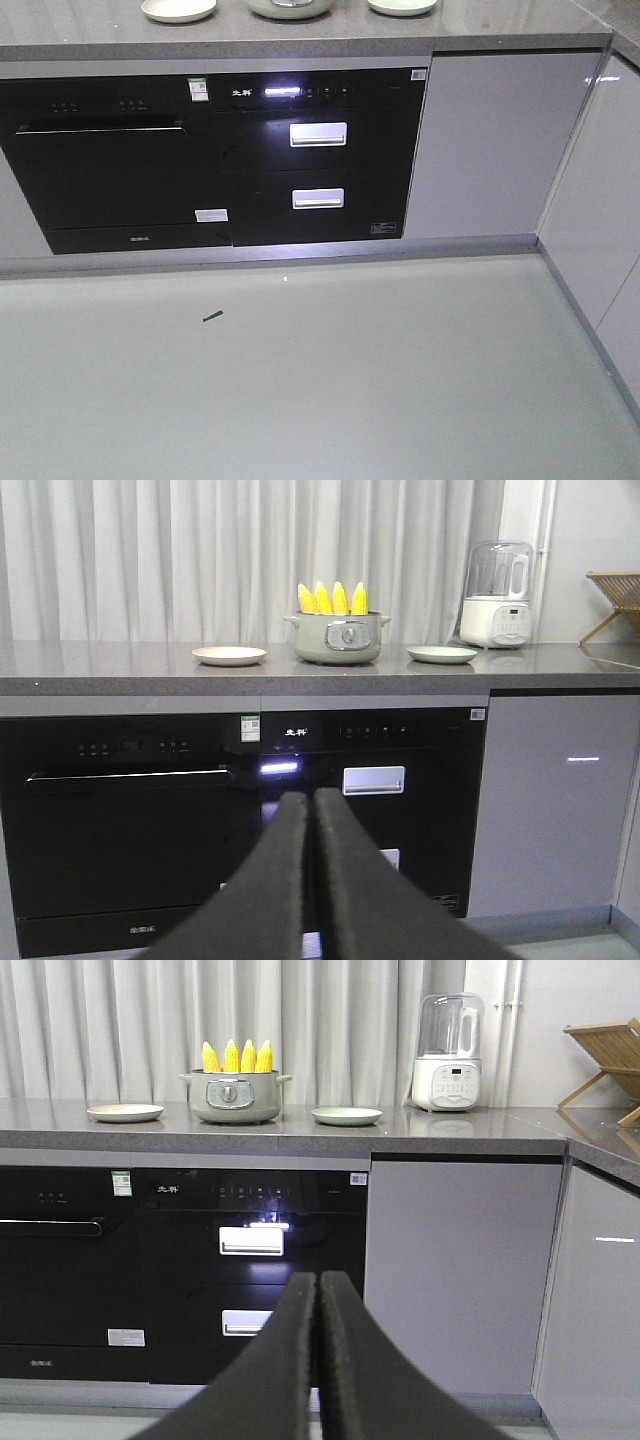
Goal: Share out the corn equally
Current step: 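Drive the base forward toward the counter with the pot and plates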
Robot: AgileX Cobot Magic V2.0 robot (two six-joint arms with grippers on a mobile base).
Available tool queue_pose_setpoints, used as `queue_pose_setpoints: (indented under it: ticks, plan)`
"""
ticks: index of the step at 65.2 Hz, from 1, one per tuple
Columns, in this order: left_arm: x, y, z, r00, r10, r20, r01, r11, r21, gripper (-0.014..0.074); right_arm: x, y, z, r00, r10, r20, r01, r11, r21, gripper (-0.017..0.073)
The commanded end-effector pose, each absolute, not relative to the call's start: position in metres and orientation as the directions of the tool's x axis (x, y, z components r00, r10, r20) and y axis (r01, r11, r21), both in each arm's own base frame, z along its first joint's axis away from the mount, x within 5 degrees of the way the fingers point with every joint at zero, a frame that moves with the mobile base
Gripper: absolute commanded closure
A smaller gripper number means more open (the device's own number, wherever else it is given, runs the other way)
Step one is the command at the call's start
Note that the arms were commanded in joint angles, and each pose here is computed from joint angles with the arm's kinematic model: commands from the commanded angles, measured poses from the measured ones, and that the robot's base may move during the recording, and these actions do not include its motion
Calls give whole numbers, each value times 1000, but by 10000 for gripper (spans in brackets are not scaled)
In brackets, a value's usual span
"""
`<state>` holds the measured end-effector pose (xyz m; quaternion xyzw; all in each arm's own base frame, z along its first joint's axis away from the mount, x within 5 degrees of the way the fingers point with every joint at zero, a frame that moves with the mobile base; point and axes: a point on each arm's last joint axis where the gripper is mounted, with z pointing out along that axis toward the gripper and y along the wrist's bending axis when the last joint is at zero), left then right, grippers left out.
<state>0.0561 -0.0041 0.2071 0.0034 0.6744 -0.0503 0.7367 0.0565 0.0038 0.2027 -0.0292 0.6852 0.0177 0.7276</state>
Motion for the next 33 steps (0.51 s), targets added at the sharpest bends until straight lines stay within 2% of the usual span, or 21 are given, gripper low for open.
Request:
queue_pose_setpoints:
  ticks: [1,33]
  plan:
    - [53,-4,220,189,-89,-978,90,993,-73,600,56,4,208,134,-19,-991,-67,997,-28,561]
    - [53,-4,220,189,-89,-978,90,993,-73,600,56,4,208,134,-19,-991,-67,997,-28,561]
